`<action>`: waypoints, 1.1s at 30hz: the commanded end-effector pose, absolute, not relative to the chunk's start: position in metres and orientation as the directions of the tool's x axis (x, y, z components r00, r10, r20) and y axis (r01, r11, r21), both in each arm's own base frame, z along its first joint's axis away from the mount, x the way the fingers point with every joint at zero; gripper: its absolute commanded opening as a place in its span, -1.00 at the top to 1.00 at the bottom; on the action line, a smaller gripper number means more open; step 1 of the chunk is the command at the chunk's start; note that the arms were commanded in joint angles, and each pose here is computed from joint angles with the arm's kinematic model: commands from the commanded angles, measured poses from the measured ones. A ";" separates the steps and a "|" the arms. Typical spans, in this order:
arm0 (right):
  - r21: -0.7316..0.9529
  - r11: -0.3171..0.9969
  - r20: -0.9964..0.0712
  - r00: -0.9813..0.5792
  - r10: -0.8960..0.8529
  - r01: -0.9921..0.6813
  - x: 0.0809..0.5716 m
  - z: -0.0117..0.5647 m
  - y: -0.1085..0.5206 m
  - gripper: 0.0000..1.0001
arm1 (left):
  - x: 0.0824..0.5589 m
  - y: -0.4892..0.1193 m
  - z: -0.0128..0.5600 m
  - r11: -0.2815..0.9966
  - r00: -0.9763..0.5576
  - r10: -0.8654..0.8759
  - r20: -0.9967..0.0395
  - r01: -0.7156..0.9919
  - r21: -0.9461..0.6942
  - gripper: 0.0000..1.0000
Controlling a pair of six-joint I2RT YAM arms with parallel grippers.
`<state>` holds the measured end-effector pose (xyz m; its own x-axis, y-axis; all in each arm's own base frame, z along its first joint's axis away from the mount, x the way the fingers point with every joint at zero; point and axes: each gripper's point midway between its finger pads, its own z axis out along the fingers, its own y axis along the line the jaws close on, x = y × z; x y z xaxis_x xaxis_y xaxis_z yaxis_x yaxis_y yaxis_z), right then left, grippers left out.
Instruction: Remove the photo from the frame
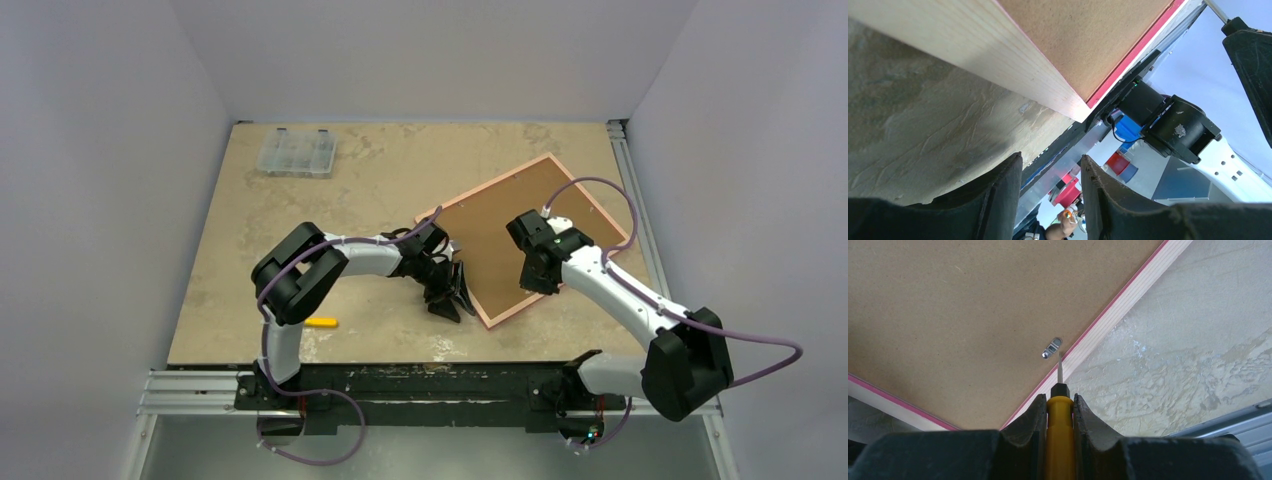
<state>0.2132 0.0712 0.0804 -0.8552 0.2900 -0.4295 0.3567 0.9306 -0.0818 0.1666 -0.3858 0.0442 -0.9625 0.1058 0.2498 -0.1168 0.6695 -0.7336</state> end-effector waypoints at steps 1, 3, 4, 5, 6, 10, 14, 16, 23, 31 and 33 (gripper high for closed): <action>-0.087 0.923 -0.445 -0.844 0.301 0.375 0.216 0.068 0.068 1.00 | 0.170 -0.395 0.057 0.636 -0.966 0.138 0.217 -0.082 -0.767 0.11; -0.087 0.920 -0.477 -0.827 0.298 0.382 0.220 0.072 0.065 1.00 | 0.170 -0.394 0.057 0.636 -0.966 0.138 0.219 -0.083 -0.767 0.11; -0.082 0.921 -0.488 -0.821 0.296 0.381 0.223 0.073 0.065 1.00 | 0.170 -0.395 0.058 0.635 -0.966 0.138 0.218 -0.083 -0.768 0.11; -0.069 0.925 -0.499 -0.816 0.292 0.374 0.226 0.075 0.067 1.00 | 0.170 -0.395 0.058 0.634 -0.966 0.138 0.219 -0.083 -0.769 0.10; -0.055 0.927 -0.500 -0.814 0.295 0.370 0.227 0.075 0.069 1.00 | 0.170 -0.395 0.059 0.634 -0.966 0.139 0.218 -0.083 -0.769 0.10; -0.013 0.938 -0.512 -0.808 0.291 0.345 0.234 0.077 0.078 1.00 | 0.170 -0.395 0.060 0.631 -0.966 0.139 0.218 -0.083 -0.771 0.11; 0.038 0.948 -0.512 -0.809 0.289 0.315 0.237 0.078 0.087 1.00 | 0.170 -0.395 0.060 0.630 -0.966 0.141 0.218 -0.083 -0.772 0.11; 0.055 0.952 -0.524 -0.802 0.285 0.303 0.238 0.080 0.089 1.00 | 0.170 -0.395 0.061 0.630 -0.966 0.139 0.218 -0.084 -0.772 0.11; 0.109 0.959 -0.548 -0.789 0.277 0.261 0.241 0.092 0.097 1.00 | 0.171 -0.395 0.063 0.624 -0.966 0.142 0.216 -0.082 -0.777 0.10; 0.119 0.966 -0.597 -0.760 0.256 0.231 0.226 0.117 0.085 1.00 | 0.203 -0.379 0.099 0.548 -0.997 0.059 0.045 -0.006 -0.837 -0.14; 0.141 0.966 -0.608 -0.751 0.258 0.217 0.224 0.122 0.086 1.00 | 0.210 -0.373 0.107 0.555 -0.999 0.049 -0.002 0.029 -0.832 -0.22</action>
